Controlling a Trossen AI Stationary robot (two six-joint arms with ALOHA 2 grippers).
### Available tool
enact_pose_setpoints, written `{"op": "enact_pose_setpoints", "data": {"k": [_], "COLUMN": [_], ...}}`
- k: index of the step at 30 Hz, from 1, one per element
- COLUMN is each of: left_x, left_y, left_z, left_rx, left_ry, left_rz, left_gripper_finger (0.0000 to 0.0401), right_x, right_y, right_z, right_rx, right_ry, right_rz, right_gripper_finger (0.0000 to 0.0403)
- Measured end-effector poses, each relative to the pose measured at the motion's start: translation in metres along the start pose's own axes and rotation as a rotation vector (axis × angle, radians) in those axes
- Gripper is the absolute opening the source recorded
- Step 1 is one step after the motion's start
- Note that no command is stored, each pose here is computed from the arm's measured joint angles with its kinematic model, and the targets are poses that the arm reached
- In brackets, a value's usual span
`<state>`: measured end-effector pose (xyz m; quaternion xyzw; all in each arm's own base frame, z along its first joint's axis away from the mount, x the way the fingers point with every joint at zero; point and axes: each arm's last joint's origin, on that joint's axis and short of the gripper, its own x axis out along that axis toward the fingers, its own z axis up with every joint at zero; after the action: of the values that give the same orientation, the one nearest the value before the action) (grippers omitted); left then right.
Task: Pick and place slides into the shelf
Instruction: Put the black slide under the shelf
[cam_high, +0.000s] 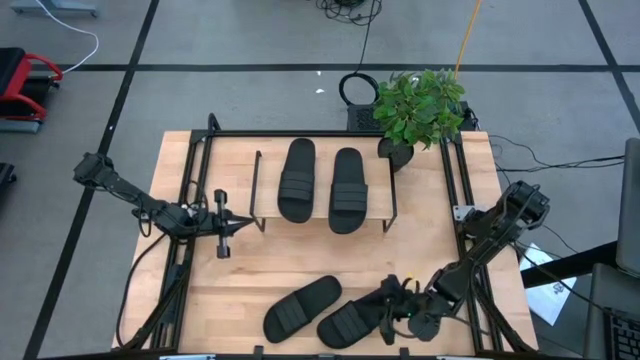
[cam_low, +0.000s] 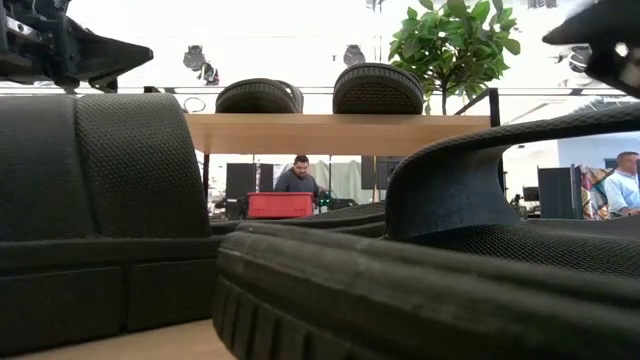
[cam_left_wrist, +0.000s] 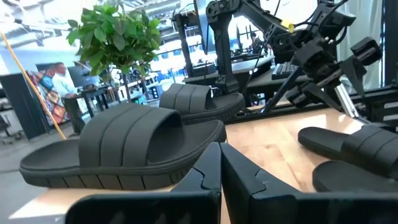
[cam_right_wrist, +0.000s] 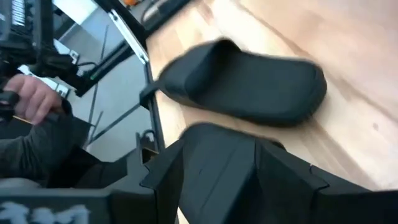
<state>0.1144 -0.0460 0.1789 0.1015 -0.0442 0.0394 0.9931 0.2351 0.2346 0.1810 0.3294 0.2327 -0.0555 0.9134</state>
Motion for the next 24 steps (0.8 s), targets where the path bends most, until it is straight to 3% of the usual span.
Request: {"op": "enact_pose_setpoints", "data": {"k": [9, 20, 24], "left_x": [0.000, 0.000, 0.000], "left_y": [-0.001, -0.001, -0.001], "left_z": [-0.002, -0.003, -0.003], "left_rx": [0.007, 0.008, 0.008], "left_ry": [0.020, 0.027, 0.027], "left_rz": [-0.005, -0.007, -0.007], "left_gripper_finger": [0.0028, 0.0002, 0.0009], "right_x": [0.023, 0.033, 0.029], "right_y": [-0.010, -0.016, -0.013], "right_z": [-0.010, -0.021, -0.025], "right_rx": [0.100, 0.178, 0.196], "right_ry": [0.066, 0.135, 0.144], "right_rz": [-0.007, -0.011, -0.003], "right_gripper_finger": [0.0185, 0.0185, 0.0185]}}
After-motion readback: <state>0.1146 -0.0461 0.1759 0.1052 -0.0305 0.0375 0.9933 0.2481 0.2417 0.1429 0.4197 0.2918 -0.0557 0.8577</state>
